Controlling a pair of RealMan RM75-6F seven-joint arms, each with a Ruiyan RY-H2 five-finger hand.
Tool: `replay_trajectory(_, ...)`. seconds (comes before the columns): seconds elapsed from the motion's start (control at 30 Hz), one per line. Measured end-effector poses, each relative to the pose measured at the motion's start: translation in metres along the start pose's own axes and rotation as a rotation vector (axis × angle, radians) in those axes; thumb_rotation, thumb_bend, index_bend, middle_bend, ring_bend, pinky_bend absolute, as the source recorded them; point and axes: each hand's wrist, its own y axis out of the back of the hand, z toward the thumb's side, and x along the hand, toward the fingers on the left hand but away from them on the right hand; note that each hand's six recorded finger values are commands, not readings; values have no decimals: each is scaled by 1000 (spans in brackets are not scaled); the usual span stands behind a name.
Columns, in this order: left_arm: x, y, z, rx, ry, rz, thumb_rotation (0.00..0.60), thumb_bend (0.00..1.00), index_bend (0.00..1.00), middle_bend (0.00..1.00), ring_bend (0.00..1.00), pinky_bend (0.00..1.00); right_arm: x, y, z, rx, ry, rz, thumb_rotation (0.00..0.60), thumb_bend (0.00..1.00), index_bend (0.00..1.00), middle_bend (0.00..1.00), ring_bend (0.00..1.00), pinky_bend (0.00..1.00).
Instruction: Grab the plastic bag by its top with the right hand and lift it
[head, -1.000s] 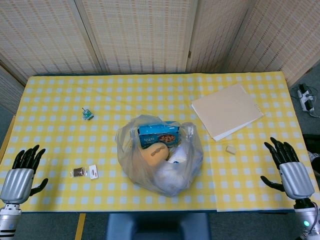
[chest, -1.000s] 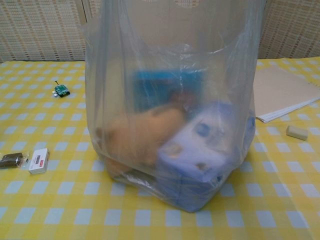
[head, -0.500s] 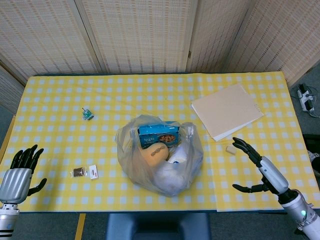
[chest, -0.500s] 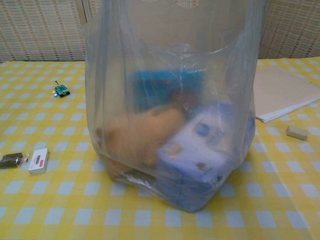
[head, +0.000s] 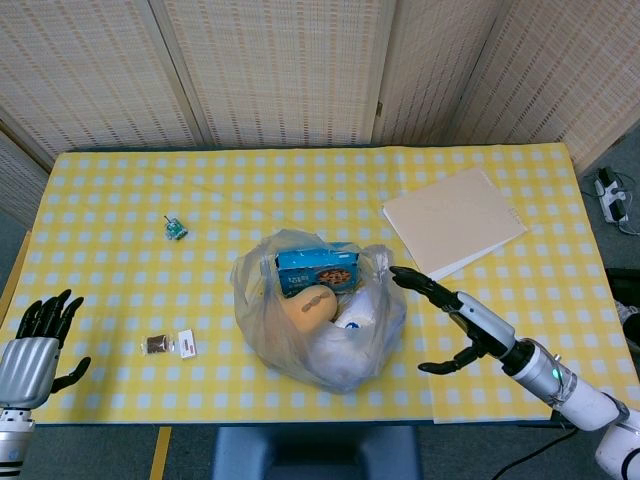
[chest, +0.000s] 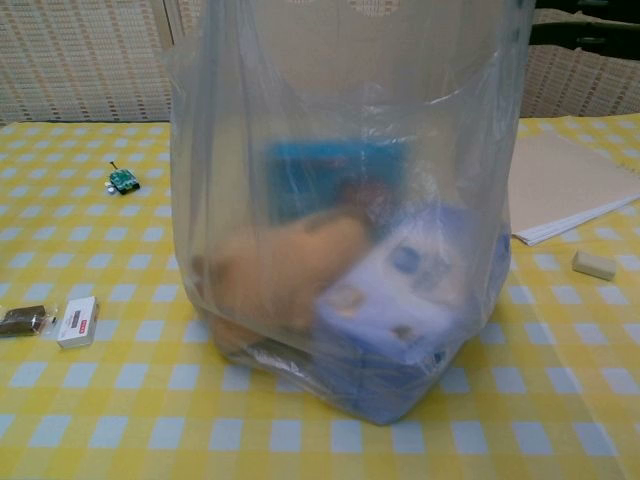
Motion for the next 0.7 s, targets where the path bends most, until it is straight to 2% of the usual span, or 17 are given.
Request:
replay_trajectory(0.37,-2,5,-4,-16,3,13,600,311,0,0,0,0,-50,-18,-2,-162,-32,98,600,216,0,0,0,0)
replay_trajectory(0.7,-4,8,-5,-28,2,16,600,311,0,0,0,0,-88,-36,-3,-188,-54,168,600,216,0,0,0,0)
